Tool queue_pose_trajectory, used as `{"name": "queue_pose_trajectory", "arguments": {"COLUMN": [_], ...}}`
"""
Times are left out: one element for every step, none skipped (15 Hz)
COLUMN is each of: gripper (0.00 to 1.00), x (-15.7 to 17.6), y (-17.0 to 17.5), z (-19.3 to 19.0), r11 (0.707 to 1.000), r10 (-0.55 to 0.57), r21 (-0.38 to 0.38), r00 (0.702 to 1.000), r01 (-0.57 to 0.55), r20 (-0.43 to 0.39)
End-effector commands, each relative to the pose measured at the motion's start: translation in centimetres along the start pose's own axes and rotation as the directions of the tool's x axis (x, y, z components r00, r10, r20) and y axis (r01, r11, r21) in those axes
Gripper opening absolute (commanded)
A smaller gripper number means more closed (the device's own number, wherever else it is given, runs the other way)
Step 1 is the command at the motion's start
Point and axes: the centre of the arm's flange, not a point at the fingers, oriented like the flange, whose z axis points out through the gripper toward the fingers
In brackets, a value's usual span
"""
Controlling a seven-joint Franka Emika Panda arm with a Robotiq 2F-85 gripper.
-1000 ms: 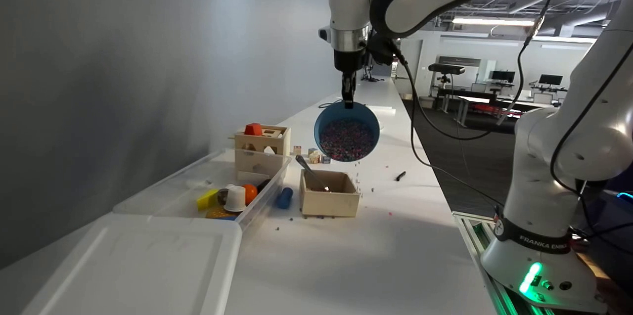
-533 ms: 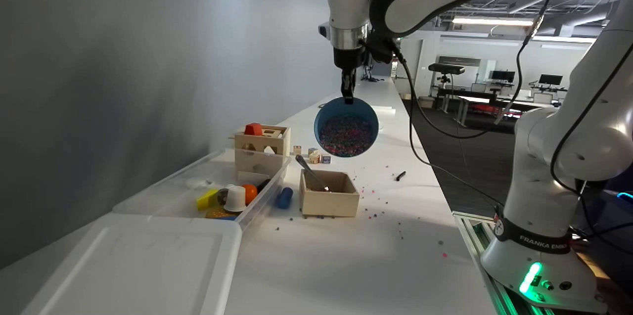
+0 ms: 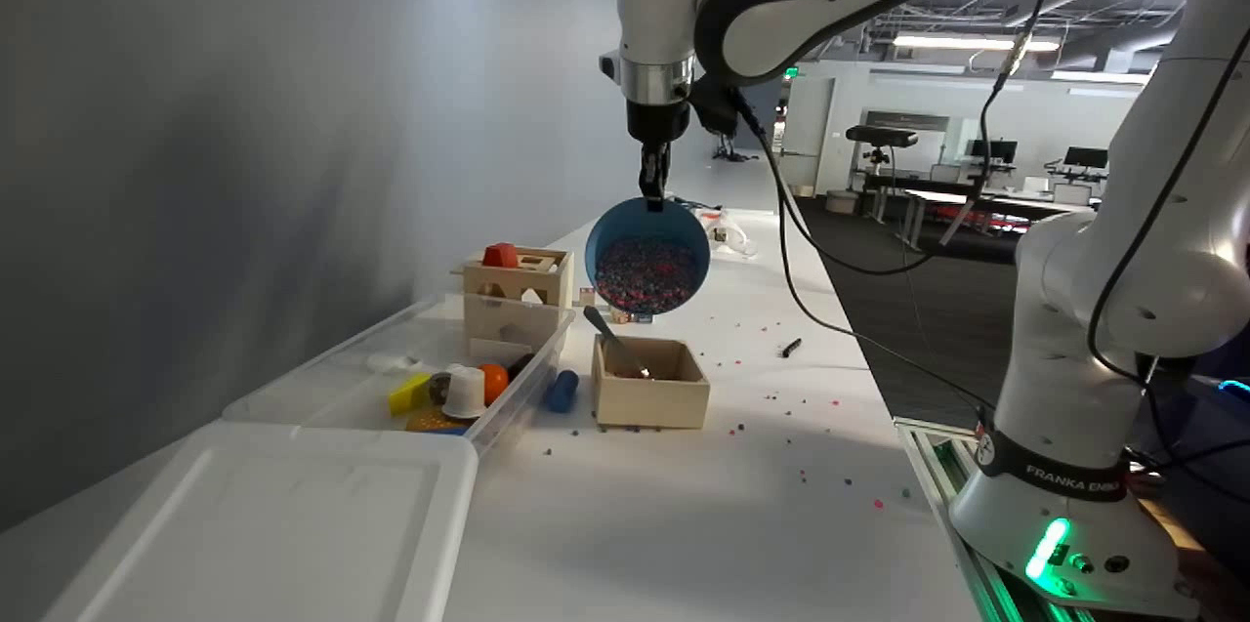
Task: Empty the contents of the blue bowl into the smaller wooden box
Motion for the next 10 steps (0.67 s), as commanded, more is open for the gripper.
{"name": "queue_pose_trajectory", "arguments": {"gripper": [0.01, 0.01, 0.01, 0.05, 0.05, 0.05, 0.05, 0.05, 0.05, 0.05], "x": [1.5, 1.3, 1.0, 1.0, 1.0, 1.0, 1.0, 1.0, 1.0, 1.0], "y": [-0.9, -1.4, -1.7, -2.2, -2.5, -2.7, -2.7, -2.7, -2.7, -2.7], "z": [-2.0, -2.1, 0.1, 0.2, 0.6, 1.0, 1.3, 1.5, 1.5, 1.5], "r11": [0.999, 0.999, 0.999, 0.999, 0.999, 0.999, 0.999, 0.999, 0.999, 0.999], "r10": [-0.034, -0.046, -0.035, -0.043, -0.047, -0.05, -0.051, -0.05, -0.05, -0.05], "r21": [-0.003, 0.002, 0.003, 0.004, 0.005, 0.006, 0.008, 0.008, 0.008, 0.008], "r00": [0.999, 0.999, 0.999, 0.999, 0.999, 0.999, 0.998, 0.998, 0.998, 0.998], "r01": [0.034, 0.046, 0.035, 0.043, 0.047, 0.05, 0.05, 0.05, 0.05, 0.05], "r20": [-0.024, -0.029, -0.001, 0.001, 0.008, 0.017, 0.023, 0.027, 0.027, 0.027]}}
